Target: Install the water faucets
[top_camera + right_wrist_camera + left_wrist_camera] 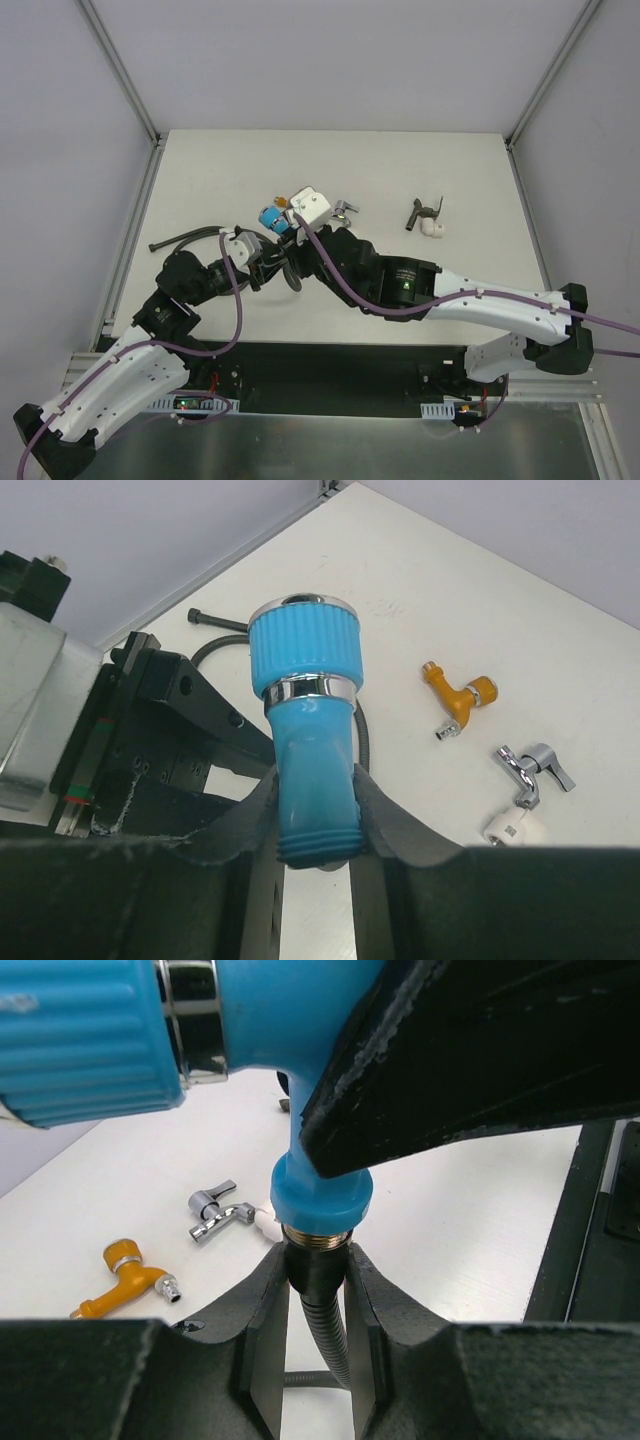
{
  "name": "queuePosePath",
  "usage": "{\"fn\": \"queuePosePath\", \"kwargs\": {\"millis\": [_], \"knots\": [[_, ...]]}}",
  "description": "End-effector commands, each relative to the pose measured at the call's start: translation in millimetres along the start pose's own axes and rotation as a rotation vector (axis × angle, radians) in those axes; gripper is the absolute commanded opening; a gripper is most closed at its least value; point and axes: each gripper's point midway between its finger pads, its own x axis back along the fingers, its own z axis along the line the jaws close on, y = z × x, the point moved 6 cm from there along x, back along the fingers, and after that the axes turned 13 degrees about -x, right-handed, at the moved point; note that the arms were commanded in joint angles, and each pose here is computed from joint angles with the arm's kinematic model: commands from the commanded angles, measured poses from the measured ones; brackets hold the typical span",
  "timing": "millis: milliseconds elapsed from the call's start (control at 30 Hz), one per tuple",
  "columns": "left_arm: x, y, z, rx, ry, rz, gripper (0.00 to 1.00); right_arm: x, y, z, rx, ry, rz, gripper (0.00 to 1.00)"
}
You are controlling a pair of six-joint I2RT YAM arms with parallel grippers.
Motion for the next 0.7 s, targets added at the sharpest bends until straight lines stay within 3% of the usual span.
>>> {"fn": "queuePosePath", "kwargs": {"millis": [0, 400, 667], "knots": [[-3.6, 16.3, 13.4, -0.030, 0.097, -0.080, 0.00, -4.4, 5.2, -4.9, -0.016, -0.073, -0.024, 0.02], [-2.5, 7.9, 21.0, -0.044, 0.202, -0.056, 0.00, -14.6, -0.2, -0.6, -0.041, -0.125, 0.002, 0.03], [-2.8, 8.7, 19.3, -0.024, 0.193, -0.061, 0.00, -9.5, 2.3, -1.2, -0.067, -0.103, -0.017, 0.31]]}}
